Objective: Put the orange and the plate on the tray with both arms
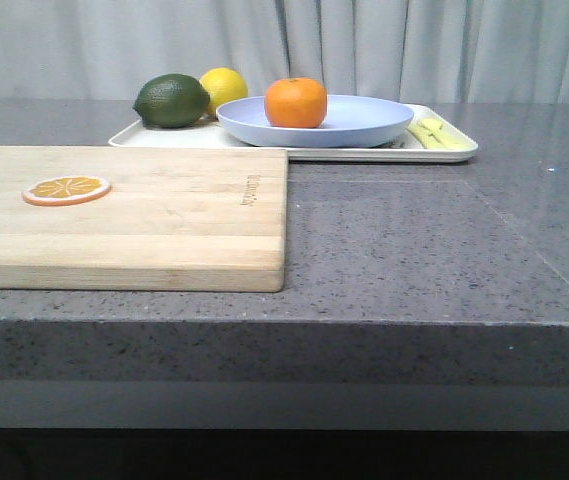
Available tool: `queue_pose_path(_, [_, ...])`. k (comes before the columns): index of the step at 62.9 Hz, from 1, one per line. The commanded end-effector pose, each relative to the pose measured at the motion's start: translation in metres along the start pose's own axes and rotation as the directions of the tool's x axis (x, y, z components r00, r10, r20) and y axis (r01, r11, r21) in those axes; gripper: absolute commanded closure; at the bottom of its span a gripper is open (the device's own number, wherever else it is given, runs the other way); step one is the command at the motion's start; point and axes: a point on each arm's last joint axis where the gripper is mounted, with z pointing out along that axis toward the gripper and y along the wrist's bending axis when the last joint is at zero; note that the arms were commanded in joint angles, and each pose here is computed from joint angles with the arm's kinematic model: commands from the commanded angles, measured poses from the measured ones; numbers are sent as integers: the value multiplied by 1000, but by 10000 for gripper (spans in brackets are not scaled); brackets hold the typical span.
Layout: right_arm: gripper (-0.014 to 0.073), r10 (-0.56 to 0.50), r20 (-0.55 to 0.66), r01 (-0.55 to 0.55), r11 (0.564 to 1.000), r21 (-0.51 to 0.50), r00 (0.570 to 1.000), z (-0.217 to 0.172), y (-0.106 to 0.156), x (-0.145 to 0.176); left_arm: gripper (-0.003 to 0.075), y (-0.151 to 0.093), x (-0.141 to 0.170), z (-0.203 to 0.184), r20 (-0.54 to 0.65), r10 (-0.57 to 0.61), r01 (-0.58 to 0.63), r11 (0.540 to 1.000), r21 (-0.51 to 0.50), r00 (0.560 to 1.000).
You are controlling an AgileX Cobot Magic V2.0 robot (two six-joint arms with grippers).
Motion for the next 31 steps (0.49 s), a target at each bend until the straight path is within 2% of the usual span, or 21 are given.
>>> queue_pose_path(1, [662,-6,83,5,1000,14,997,-3,-1,-12,740,6,-6,-9,168,-7,18,998,-64,986])
queue_pose_path(9, [662,-6,83,5,1000,14,997,-3,-1,-12,740,17,21,-15,284,-20,81,975,-207,959])
queue_pose_path(18, [662,-6,83,5,1000,14,997,-3,-1,-12,740,24,57,-12,430,20,140,931,-336,903])
queue_pose_path(26, [662,-6,83,5,1000,14,997,-3,-1,-12,740,28,94,0,515,41,196,897,-397,856])
queue_pose_path(31, [662,-6,83,5,1000,14,997,-3,-1,-12,740,30,115,7,532,33,227,881,-416,846])
